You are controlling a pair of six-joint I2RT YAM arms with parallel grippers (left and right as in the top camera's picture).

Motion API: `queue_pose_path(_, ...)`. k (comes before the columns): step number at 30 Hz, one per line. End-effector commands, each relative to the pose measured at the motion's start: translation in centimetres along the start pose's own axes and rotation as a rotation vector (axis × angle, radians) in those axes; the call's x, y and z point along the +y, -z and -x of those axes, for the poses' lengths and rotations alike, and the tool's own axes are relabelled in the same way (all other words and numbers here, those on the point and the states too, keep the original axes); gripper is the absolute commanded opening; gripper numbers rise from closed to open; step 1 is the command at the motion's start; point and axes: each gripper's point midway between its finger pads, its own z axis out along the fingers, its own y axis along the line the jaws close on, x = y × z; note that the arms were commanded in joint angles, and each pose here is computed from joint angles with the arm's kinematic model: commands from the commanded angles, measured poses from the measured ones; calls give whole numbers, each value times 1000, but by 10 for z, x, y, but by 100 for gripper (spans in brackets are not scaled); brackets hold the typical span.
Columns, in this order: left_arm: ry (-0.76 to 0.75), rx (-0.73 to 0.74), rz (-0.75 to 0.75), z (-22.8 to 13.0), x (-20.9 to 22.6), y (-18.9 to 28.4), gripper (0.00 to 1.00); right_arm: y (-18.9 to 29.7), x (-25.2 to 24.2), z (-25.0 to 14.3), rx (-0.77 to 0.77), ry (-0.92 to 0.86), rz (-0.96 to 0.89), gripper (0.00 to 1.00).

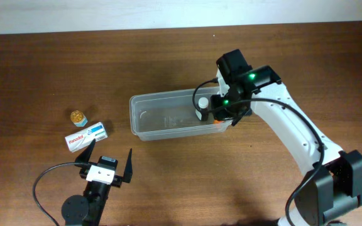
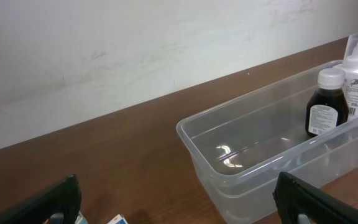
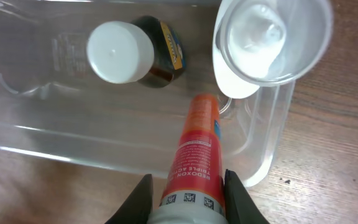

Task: Pack container
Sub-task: 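Lift the orange tube and carry it over the container, then lower the orange tube into the container and release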

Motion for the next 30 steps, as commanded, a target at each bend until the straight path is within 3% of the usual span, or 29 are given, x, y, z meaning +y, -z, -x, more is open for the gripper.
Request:
queue_pose_path(1,-11,3,6,-2,1,0,99,-8,0,-5,14,-9,-11,13)
queue_pose_path(28,-11,3,6,-2,1,0,99,-20,0,1,14,-9,-11,18)
queue_pose_path(30,-11,3,6,-2,1,0,99,-20,-1,1,13,-8,-11,23)
